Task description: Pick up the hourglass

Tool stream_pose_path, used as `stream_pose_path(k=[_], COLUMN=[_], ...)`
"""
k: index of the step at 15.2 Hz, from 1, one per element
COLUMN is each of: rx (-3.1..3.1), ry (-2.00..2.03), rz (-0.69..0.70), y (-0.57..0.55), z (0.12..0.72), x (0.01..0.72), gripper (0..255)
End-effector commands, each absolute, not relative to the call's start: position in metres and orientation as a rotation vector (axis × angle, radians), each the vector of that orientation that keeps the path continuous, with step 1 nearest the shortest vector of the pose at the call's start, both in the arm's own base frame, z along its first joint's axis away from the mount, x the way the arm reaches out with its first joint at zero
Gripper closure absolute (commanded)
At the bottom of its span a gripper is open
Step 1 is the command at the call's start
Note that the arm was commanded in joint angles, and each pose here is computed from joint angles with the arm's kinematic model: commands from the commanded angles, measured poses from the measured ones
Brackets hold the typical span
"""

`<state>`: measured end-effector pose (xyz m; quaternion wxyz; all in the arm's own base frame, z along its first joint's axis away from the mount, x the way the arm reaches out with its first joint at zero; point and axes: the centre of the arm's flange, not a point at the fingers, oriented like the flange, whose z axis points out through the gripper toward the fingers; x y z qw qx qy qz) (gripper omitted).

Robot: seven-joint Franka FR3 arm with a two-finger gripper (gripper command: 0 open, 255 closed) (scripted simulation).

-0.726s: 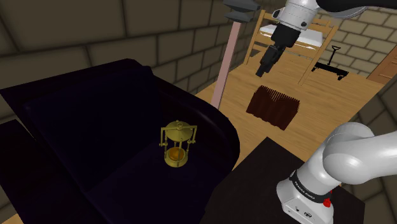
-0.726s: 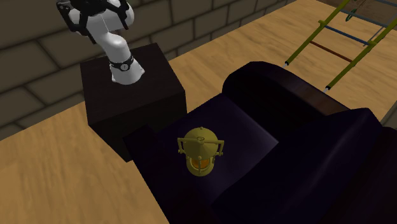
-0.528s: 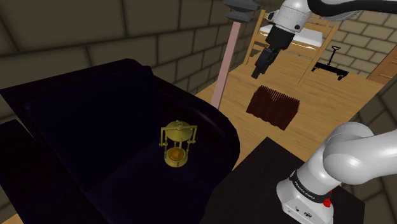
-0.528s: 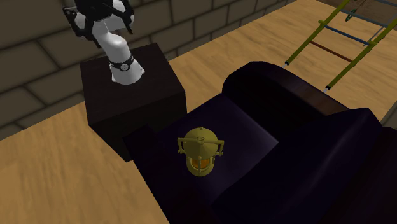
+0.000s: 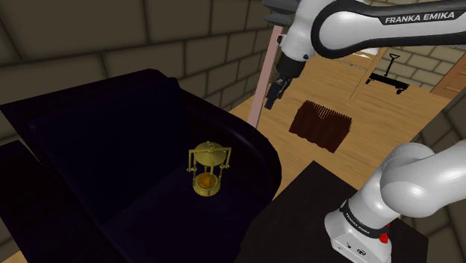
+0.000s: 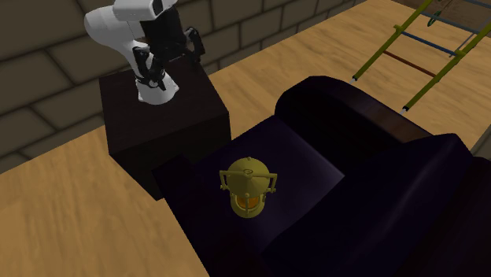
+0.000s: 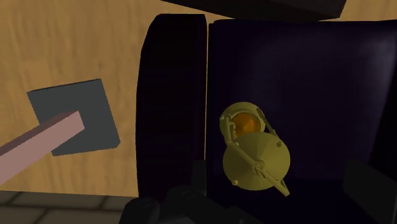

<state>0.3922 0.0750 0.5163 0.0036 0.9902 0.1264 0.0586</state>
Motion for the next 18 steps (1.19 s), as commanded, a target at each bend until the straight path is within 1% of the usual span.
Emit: stream_pose_path(k=[1,18], rx=[3.071,2.777], ry=[0.435,0.719], rz=[0.188,0.201], y=[0.091,0.226], z=[0.497,0.327], x=[0.405,0.505], gripper=[0,0])
